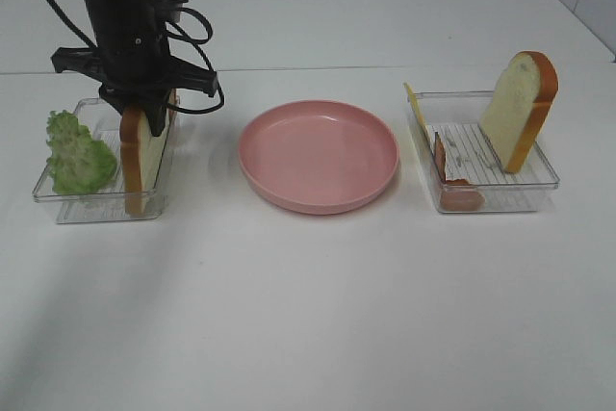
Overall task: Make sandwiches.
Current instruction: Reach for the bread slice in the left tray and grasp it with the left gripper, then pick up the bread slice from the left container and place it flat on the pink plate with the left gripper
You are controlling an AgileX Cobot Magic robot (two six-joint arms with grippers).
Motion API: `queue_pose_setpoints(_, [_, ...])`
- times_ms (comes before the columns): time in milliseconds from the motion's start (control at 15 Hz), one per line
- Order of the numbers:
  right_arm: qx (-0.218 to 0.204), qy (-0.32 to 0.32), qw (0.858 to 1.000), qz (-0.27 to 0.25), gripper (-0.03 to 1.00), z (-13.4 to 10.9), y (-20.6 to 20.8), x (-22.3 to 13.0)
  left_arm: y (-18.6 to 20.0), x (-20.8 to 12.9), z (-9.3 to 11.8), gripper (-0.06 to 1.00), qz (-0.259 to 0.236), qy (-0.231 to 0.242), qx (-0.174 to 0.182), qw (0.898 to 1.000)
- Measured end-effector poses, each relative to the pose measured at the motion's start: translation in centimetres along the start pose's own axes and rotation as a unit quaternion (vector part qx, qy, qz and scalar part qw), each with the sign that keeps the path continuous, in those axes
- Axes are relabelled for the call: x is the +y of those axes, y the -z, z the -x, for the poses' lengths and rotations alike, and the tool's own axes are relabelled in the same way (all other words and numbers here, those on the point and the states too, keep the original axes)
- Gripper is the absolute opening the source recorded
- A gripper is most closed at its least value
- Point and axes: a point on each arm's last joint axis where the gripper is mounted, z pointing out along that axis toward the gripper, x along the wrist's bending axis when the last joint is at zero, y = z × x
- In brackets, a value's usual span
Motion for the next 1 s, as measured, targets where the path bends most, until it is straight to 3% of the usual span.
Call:
queue_pose_setpoints(133, [0.0, 0.0, 1.0, 0.0, 0.98, 0.0, 0.0, 0.0, 0.8, 0.3, -0.1, 0.19, 0.002, -0.001, 0.005, 1.0])
queue_pose_setpoints(400, [0.0, 0.0, 1.0, 0.0, 0.98, 0.0, 0.0, 0.0, 4.4, 1.4, -0.2, 0.19, 0.054, 0.006, -0.006, 0.998])
queue_pose_setpoints(533, [0.0, 0.0, 1.0, 0.0, 0.98, 0.0, 0.0, 0.0, 7.5, 1.3, -0.2, 0.19, 0.086, 0.021, -0.031, 0.996])
queue_pose_setpoints(1000, [0.0, 0.0, 1.0, 0.0, 0.98, 0.0, 0.0, 0.0, 11.9, 1.1, 0.4, 0.19, 0.122, 0.038, -0.103, 0.987])
